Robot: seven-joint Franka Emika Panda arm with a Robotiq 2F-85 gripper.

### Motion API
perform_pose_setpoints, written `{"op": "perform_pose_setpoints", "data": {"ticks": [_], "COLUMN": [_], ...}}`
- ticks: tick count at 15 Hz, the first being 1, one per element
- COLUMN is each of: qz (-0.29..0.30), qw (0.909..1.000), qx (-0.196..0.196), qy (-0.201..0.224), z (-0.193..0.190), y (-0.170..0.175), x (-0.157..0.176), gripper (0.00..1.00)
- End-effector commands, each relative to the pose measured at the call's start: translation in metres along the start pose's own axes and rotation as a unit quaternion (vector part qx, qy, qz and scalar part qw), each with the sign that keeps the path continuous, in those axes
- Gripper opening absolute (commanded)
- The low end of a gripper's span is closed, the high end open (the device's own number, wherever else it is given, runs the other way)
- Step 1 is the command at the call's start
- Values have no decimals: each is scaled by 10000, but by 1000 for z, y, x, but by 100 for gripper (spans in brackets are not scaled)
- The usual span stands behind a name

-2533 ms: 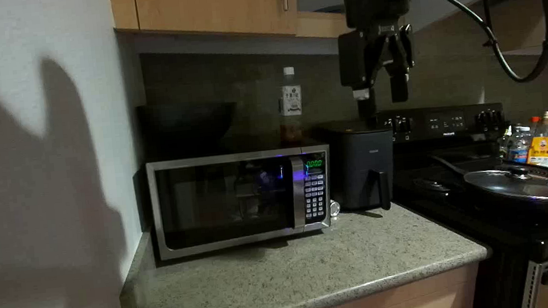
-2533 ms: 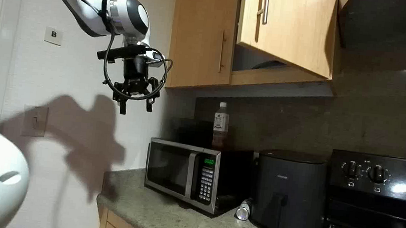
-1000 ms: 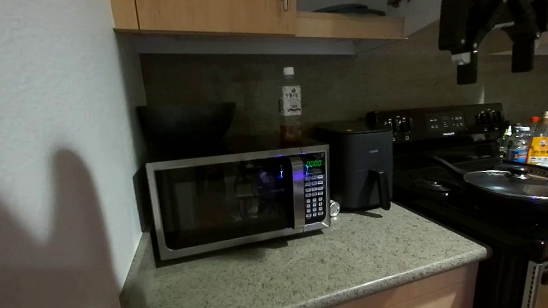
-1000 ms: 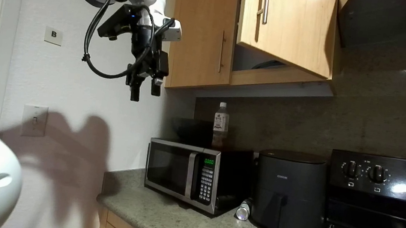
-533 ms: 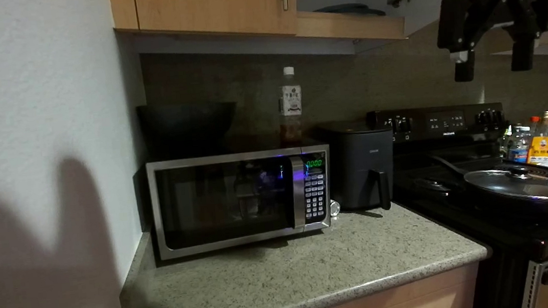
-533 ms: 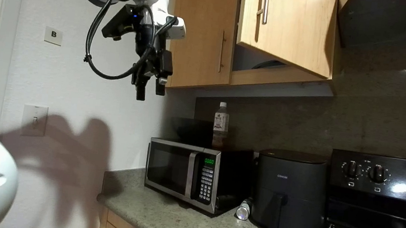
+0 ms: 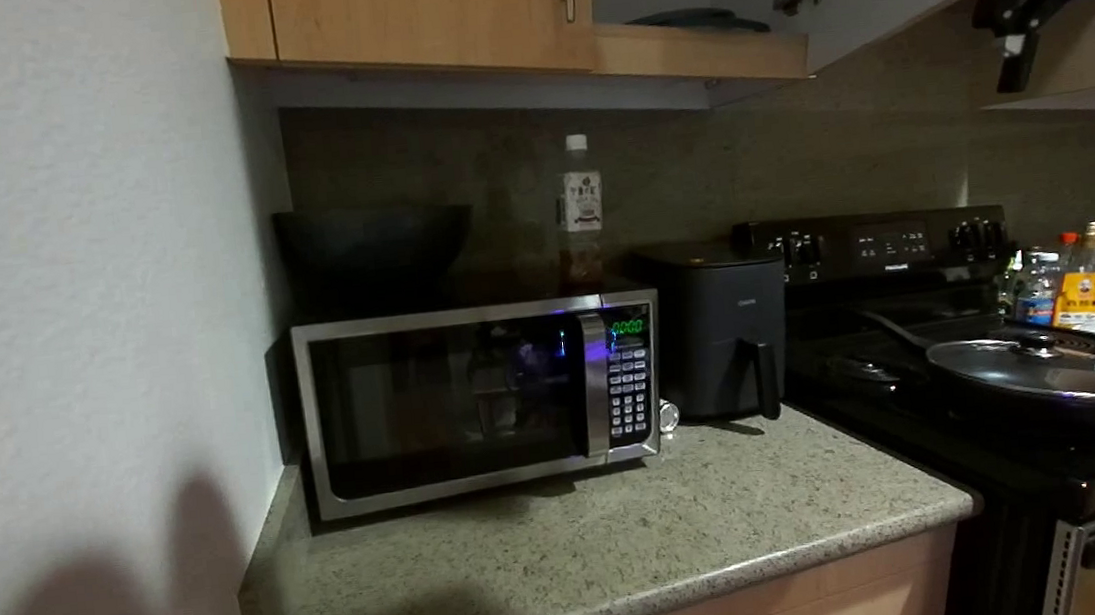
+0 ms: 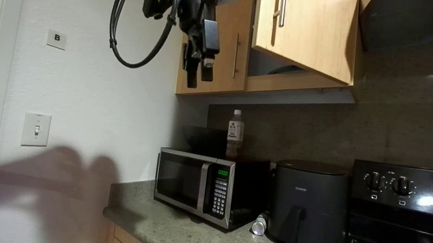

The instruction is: Close the door of the top cabinet

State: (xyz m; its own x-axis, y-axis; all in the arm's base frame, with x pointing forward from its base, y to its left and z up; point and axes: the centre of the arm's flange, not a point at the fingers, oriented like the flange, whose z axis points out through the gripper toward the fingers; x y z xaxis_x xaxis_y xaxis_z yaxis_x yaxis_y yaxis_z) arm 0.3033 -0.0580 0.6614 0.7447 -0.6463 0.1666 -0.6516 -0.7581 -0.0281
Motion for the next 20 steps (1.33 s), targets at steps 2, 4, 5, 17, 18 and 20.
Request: {"op": "perform_pose_setpoints", "data": {"ticks": [2,4,5,17,18,20], "qz": [224,451,615,1373,1521,1725], "qw": [9997,9978,9942,9643,9591,9530], "qx": [65,120,233,1091,1129,1162], "qy": [75,467,845,1984,2103,2204], "z": [-7,-6,-8,-46,-46,-49], "y": [15,8,2,-11,-11,-8], "x": [1,3,10,37,40,44], "gripper": [100,100,100,100,100,100]}}
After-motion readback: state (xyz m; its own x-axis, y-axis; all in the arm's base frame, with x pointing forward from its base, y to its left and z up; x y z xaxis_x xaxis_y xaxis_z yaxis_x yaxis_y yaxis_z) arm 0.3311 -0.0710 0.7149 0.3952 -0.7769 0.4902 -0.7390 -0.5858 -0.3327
